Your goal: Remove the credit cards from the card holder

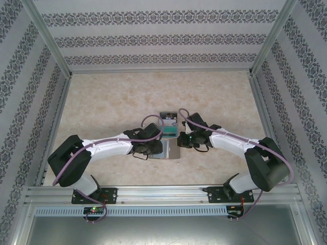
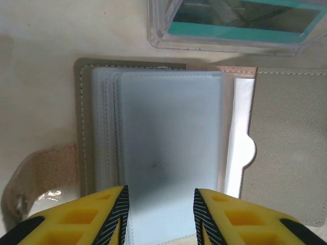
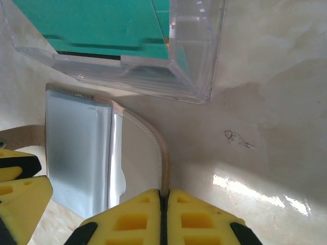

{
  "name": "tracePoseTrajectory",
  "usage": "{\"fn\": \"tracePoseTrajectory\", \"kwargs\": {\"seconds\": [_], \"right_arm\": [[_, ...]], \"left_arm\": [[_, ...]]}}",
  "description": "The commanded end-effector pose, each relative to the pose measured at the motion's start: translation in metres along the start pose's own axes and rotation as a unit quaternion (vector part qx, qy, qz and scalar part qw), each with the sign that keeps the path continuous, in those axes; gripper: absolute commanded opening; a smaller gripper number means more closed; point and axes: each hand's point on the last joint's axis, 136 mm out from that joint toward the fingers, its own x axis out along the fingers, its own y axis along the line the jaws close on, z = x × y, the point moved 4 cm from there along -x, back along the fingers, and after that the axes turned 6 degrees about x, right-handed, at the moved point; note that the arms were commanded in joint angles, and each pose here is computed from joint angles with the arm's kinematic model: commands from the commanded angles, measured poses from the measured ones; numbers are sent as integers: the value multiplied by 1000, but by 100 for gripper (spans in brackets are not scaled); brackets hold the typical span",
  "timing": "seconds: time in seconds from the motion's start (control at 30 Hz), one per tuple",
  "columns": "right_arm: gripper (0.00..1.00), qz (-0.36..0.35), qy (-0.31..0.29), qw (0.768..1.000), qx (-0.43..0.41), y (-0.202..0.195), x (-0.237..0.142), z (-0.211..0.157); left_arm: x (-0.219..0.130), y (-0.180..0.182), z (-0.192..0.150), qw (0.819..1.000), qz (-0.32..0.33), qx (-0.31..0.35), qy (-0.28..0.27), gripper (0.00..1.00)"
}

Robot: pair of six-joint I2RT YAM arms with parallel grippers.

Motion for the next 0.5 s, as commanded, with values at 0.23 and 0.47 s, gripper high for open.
{"fn": "tracePoseTrajectory", "kwargs": {"seconds": [0.23, 0.47], "right_arm": [[0, -3, -9, 1000, 3, -1, -1, -2], [0, -7, -8, 1000, 5, -3, 1, -3]], "left_arm": [[11, 12, -1, 1000, 11, -24, 0, 39], [6, 19, 1, 999, 32, -31, -14, 39]]}}
